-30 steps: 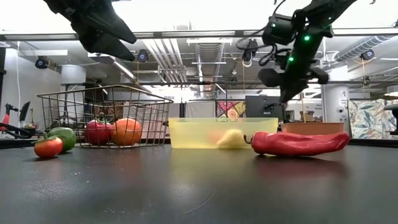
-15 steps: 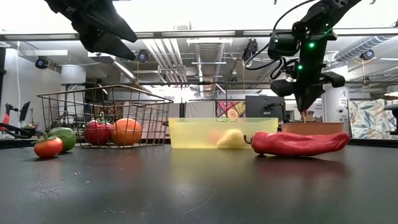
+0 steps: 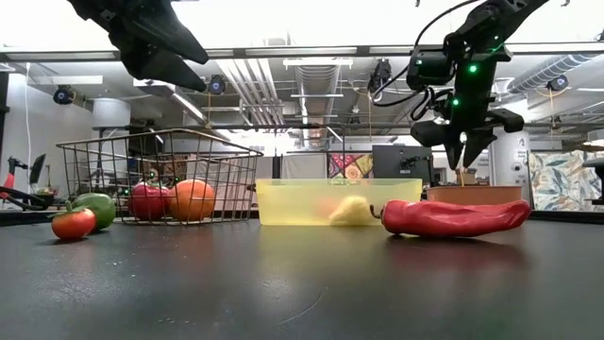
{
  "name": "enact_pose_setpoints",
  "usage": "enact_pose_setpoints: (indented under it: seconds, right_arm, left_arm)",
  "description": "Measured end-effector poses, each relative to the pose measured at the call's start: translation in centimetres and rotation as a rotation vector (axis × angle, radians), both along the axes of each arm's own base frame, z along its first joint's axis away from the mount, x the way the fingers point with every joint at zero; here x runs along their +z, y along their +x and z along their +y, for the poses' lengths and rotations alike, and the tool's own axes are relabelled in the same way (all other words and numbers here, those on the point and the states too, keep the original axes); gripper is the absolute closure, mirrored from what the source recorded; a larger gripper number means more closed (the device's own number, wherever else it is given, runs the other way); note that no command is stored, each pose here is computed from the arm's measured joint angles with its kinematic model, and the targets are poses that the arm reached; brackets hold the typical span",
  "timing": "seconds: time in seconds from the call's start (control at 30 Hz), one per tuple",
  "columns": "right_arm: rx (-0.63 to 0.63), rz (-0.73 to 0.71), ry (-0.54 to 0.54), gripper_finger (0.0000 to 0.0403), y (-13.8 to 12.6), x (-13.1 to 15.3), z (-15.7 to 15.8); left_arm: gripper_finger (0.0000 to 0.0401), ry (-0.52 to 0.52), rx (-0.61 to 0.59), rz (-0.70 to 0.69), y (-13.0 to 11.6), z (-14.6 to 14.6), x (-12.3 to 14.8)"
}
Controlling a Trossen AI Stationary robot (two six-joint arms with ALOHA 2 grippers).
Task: Sort produce into baskets
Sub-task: Put the strawberry into the wire bin
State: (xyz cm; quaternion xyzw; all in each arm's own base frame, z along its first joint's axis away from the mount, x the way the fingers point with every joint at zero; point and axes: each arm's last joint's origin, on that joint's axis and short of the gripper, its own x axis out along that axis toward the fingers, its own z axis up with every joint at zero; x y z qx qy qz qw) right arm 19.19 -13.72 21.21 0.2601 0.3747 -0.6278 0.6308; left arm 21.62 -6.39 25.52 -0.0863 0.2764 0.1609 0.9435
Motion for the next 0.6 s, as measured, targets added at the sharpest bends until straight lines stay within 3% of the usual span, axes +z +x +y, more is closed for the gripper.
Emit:
enact_pose_setpoints:
  seconds: [0.23, 0.43, 0.6]
  right_arm:
    - [0.032, 0.011, -0.004, 0.0267, 0.0, 0.3, 0.0]
    - [0.113, -0.063, -0.051, 0.0259, 1.2, 2.8, 1.0]
    - [0.202, -0.108, -0.085, 0.0262, 2.5, 4.6, 2.6]
  left_arm:
    - [0.0065, -0.017, -0.006, 0.002, 0.0, 0.0, 0.0]
    - [0.0065, -0.224, -0.012, 0.028, -0.2, -0.4, 0.1]
    - [0.0065, -0.326, -0.017, 0.151, -1.0, -1.0, -0.9]
